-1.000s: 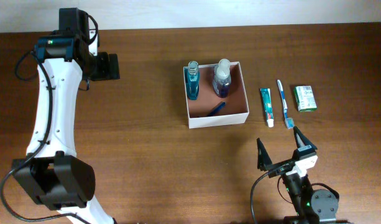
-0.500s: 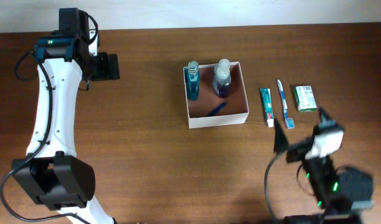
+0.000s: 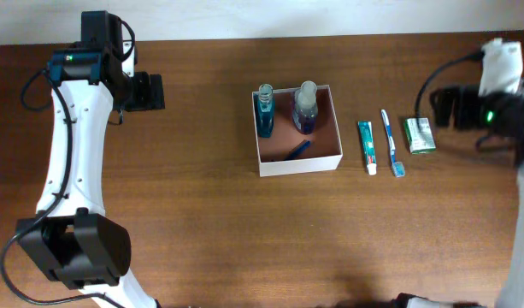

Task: Pack container
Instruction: 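Move the right gripper over the green Dettol soap bar, then lower the right gripper around the soap bar and close it, then lift the soap bar and carry it over the pink box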

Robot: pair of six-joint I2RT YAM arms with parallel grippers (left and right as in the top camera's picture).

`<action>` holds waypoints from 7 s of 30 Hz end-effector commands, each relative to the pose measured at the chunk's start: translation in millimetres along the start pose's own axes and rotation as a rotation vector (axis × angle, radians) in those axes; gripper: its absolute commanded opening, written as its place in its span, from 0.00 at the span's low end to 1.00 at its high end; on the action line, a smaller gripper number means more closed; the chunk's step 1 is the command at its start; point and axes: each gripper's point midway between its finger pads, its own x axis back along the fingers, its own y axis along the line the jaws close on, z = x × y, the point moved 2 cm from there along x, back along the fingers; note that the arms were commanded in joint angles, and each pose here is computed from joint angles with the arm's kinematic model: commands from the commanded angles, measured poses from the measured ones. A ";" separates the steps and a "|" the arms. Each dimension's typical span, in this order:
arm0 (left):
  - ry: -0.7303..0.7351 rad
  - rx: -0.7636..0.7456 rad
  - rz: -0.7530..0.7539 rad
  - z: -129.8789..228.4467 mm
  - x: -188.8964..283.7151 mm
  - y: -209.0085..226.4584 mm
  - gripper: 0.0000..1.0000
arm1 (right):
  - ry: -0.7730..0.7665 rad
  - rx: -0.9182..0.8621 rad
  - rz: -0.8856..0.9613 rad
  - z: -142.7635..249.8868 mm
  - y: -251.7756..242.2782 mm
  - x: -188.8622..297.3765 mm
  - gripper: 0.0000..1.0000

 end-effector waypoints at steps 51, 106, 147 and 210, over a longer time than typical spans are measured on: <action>0.003 0.005 0.007 1.3 -0.2 -1.3 0.99 | 0.532 0.016 0.062 118.5 -72.0 -238.0 0.98; 0.003 0.006 0.007 1.3 -0.2 -1.2 0.99 | 0.589 -0.027 -0.025 156.5 -57.0 -266.8 0.99; 0.003 0.006 0.007 1.3 -0.2 -1.2 0.99 | 0.556 0.004 -0.008 151.8 -61.3 -272.1 0.25; 0.003 0.006 0.007 1.3 -0.2 -1.2 0.99 | 0.849 0.204 -0.470 87.9 209.2 -127.5 0.38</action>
